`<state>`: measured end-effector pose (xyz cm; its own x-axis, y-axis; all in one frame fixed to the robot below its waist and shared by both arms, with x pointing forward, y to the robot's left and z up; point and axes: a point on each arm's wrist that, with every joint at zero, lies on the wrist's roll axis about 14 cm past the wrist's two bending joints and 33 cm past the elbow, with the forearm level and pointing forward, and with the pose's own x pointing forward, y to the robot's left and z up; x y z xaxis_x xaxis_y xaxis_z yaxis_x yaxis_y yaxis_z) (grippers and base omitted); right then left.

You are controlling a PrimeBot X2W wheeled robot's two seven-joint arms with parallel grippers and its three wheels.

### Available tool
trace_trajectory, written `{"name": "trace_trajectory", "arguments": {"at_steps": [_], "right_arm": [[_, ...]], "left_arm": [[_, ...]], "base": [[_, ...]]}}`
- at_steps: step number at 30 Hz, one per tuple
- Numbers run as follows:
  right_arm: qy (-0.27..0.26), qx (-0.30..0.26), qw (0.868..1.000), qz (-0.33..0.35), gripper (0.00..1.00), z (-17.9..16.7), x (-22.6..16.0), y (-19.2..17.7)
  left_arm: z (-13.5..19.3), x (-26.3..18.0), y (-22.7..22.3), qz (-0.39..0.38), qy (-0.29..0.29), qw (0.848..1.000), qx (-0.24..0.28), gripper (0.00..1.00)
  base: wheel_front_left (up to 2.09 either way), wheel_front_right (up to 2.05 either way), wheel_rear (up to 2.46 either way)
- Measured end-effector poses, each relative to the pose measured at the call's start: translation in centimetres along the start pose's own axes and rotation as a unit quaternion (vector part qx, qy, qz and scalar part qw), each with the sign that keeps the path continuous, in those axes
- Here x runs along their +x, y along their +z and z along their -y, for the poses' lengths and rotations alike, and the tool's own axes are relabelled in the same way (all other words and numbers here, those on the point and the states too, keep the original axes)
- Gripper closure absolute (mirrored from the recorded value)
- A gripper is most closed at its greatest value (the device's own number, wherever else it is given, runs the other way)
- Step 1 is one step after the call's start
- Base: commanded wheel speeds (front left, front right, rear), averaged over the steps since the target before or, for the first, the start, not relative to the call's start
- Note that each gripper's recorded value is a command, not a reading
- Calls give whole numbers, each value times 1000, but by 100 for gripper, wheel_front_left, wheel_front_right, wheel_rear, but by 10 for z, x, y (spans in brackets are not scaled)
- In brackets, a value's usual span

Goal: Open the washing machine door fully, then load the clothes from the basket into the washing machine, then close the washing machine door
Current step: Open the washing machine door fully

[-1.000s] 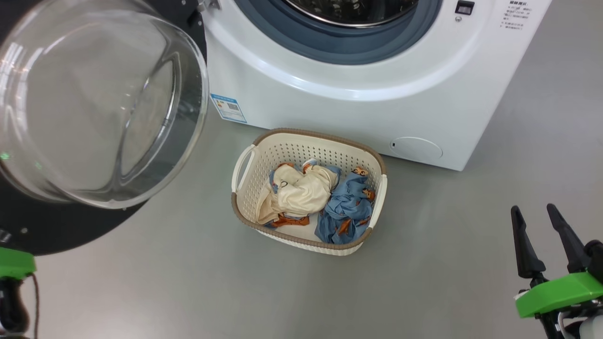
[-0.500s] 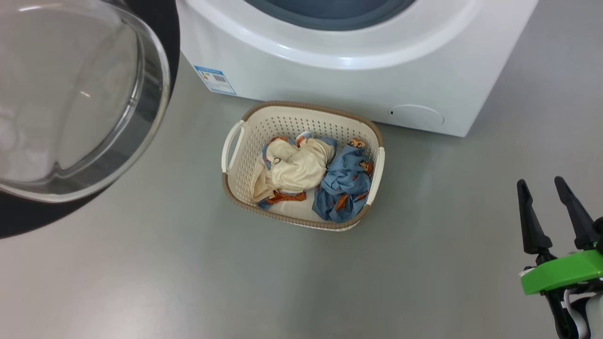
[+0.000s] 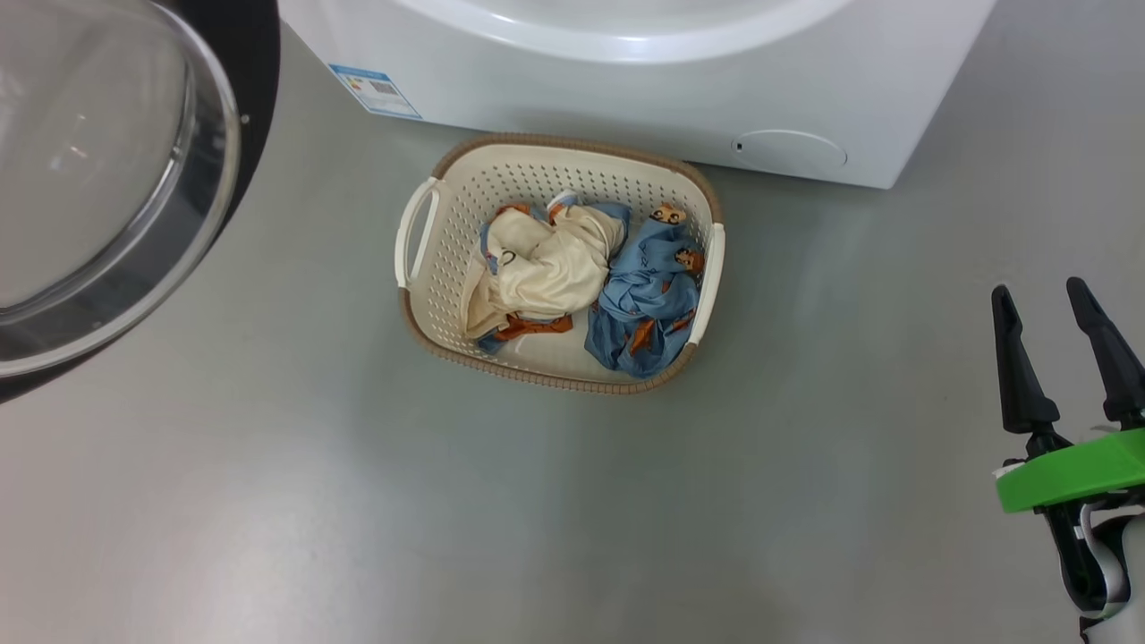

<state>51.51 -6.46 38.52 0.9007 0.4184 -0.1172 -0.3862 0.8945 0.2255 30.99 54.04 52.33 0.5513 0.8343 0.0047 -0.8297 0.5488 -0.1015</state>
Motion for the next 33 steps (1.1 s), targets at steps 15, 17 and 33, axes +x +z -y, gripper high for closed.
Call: {"name": "trace_trajectory", "arguments": {"at_steps": [15,17,33], "right_arm": [[-6,3,1000,-3,0,6,2,-5],[-5,3,1000,1,0,3,2,-2],[6,-4,999,38,0,-18,-10,40]], "left_arm": [[8,6,-7,-4,4,1000,-11,100],[12,5,-4,-1,-4,1000,-11,100],[13,-41,-2,7,-67,997,-30,0]], "base": [[0,0,0],[0,0,0],[0,0,0]]}}
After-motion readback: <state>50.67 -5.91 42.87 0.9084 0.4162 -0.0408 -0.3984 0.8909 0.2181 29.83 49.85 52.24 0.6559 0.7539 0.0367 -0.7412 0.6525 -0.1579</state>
